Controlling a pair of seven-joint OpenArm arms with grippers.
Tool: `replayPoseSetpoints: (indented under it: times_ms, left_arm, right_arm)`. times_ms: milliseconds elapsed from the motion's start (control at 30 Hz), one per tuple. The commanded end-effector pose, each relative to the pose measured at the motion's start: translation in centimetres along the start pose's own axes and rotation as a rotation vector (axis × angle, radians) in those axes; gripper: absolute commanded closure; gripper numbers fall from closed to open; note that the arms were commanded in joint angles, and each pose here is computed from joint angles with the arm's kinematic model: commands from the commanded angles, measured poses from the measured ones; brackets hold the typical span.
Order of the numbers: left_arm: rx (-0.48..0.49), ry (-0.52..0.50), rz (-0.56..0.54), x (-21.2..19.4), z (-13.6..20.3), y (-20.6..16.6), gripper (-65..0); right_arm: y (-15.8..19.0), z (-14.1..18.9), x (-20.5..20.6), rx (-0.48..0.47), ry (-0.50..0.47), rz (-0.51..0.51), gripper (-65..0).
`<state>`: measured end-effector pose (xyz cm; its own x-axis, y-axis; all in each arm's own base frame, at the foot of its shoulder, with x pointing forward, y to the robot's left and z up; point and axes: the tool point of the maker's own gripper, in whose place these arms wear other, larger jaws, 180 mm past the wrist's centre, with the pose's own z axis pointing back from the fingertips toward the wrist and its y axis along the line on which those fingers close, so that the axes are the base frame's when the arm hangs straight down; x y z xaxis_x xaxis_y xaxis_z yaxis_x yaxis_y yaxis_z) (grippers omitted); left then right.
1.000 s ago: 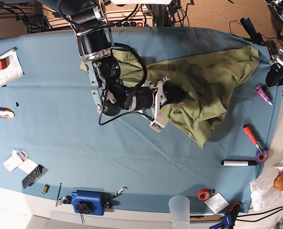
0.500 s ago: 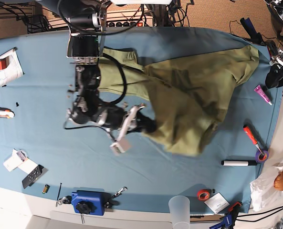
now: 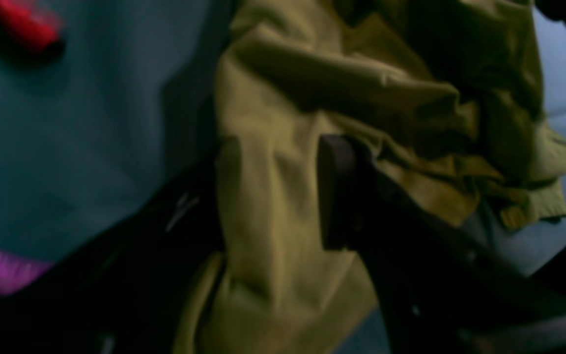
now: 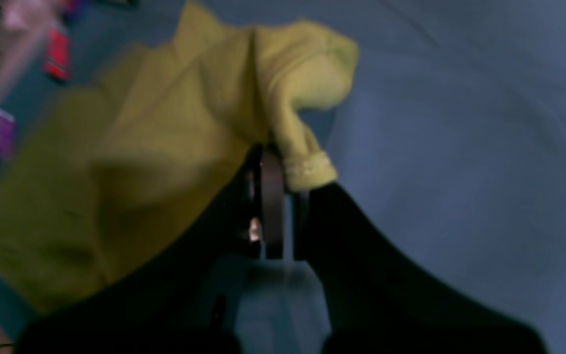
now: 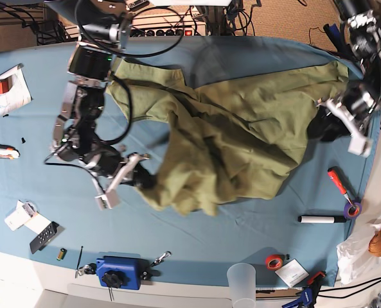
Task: Layout the t-shirt on the table in an organized manner, then fold the t-shirt properly
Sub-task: 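Grasp shirt edges with both grippers and pull them apart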
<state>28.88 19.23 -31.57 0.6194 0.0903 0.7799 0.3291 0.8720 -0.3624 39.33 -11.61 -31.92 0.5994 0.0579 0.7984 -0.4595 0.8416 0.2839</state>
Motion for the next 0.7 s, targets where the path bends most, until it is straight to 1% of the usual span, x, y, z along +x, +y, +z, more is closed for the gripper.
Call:
replayPoseSetpoints:
  times_ms: [0,167,300,400,500,667]
  left_arm:
    - [-0.004,-0.049,-0.043,2.2,-0.2,-0.3,-26.0]
    - [0.050,-0.051,-0.148,4.5,-3.0,-0.8,-26.0]
    - [0.043,-0.028,-0.223,5.0,-4.8,-1.9,-26.0]
    - [0.049,-0.010,-0.256,5.0,-6.5,-1.8,-26.0]
    - [0.074,-0.009,-0.217,5.7,-7.9,-0.8,-26.0]
    - [0.075,-0.018,-0.189,7.3,-9.1,0.3,-26.0]
  right_arm:
    - [-0.7,0.8,2.6,-0.020,-0.068,0.041,0.0]
    - [-4.0,2.6,2.6,-0.126,-0.038,0.107,0.0]
    - [-6.0,3.7,2.9,-0.202,-0.031,0.158,0.0]
    - [-8.0,4.5,4.1,-0.303,-0.038,0.181,0.0]
    - [-8.9,5.0,5.9,-0.356,-0.070,0.198,0.0]
    - [-8.4,4.9,8.5,-0.354,-0.112,0.234,0.0]
